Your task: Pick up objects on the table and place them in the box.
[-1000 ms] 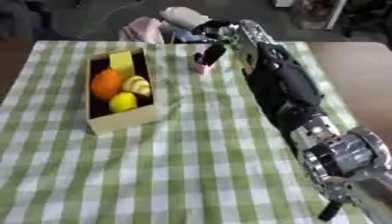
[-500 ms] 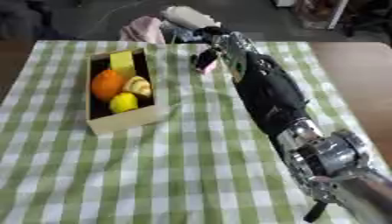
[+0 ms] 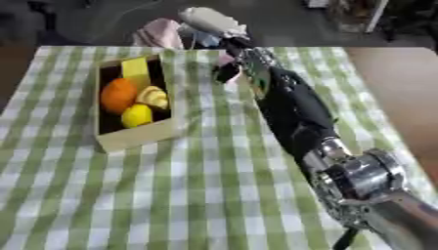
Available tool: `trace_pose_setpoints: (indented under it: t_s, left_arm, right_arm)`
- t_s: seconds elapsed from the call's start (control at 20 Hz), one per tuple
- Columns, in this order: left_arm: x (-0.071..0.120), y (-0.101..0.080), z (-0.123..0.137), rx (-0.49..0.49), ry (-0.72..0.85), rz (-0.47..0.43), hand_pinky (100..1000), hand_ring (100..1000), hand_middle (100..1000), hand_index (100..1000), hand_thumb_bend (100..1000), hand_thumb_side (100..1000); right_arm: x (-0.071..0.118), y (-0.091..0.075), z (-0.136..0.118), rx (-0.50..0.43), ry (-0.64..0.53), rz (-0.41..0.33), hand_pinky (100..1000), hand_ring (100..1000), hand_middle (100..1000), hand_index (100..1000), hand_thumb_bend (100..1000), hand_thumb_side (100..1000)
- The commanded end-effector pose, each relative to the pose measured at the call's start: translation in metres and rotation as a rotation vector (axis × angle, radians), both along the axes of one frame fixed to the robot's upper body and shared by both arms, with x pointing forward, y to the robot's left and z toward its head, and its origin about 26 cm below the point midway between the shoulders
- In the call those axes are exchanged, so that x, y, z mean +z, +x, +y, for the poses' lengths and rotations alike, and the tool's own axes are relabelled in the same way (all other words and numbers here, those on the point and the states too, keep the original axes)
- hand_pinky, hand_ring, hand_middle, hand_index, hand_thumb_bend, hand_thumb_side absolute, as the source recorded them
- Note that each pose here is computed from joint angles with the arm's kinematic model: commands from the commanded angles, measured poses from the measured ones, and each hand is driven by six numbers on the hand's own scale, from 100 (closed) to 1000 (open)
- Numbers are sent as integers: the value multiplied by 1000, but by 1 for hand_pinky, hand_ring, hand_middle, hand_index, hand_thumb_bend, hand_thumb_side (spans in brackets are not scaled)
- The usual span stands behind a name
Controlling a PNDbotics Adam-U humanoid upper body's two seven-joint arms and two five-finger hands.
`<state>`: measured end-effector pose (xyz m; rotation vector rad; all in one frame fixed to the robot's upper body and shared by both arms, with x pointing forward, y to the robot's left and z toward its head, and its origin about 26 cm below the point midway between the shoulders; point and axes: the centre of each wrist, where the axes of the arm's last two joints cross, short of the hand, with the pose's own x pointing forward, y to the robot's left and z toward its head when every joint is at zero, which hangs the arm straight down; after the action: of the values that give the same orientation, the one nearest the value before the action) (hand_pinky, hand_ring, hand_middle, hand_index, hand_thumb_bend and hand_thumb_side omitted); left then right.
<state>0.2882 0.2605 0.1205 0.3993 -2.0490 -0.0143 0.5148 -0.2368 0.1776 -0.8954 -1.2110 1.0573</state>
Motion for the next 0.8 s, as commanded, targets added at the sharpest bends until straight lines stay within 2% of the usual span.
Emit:
trace_pose_setpoints:
  t_s: [0.05, 0.5, 0.8]
  left_arm:
    - [9, -1, -2, -13, 9, -32, 717, 536, 710, 830, 377, 777]
    - [9, -1, -3, -19, 10, -34, 719, 536, 710, 830, 378, 777]
    - [10, -1, -3, -23, 10, -35, 720, 535, 710, 830, 380, 779]
  right_arm:
    - [9, 2, -2, -27, 12, -34, 950, 1000, 1000, 1000, 100, 207]
    - [-2, 1, -4, -60, 43, -4, 948, 998, 1000, 1000, 100, 207]
    - [1, 1, -4, -111, 43, -85, 944, 991, 990, 1000, 100, 201]
